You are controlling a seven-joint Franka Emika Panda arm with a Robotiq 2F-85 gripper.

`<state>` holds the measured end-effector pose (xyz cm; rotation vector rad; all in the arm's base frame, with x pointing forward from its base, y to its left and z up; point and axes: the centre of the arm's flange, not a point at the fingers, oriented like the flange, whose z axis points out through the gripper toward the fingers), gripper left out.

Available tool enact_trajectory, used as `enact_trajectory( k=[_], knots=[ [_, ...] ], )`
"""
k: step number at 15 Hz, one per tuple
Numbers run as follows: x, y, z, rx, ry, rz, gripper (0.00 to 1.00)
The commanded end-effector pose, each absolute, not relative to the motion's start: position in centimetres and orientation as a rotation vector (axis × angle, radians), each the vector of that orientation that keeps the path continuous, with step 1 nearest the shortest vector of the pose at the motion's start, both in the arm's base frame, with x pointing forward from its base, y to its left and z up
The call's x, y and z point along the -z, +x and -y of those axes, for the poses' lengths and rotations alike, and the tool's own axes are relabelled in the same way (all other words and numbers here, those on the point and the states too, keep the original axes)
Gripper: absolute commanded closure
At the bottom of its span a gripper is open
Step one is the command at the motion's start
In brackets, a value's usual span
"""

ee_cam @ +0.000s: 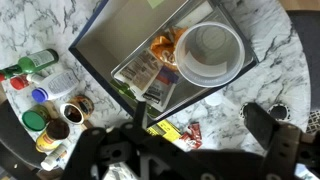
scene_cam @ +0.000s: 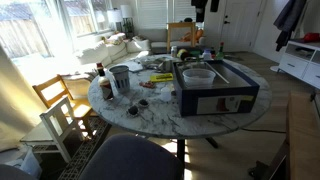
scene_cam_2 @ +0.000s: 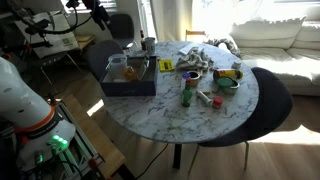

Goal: Turn the yellow paper on top over

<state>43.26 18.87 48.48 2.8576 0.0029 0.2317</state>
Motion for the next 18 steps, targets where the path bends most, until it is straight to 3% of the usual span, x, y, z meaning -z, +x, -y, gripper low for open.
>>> enact_trajectory(
  k=[1, 10, 18],
  knots=[
    [-48.5, 43.3, -18.9, -0.232, 2.858, -0.003, 0.00],
    [-48.5, 43.3, -18.9, -0.232, 2.858, -0.003, 0.00],
    [-44.3, 51.4, -6.1, -0.159, 3.129, 0.170, 0.00]
  ],
)
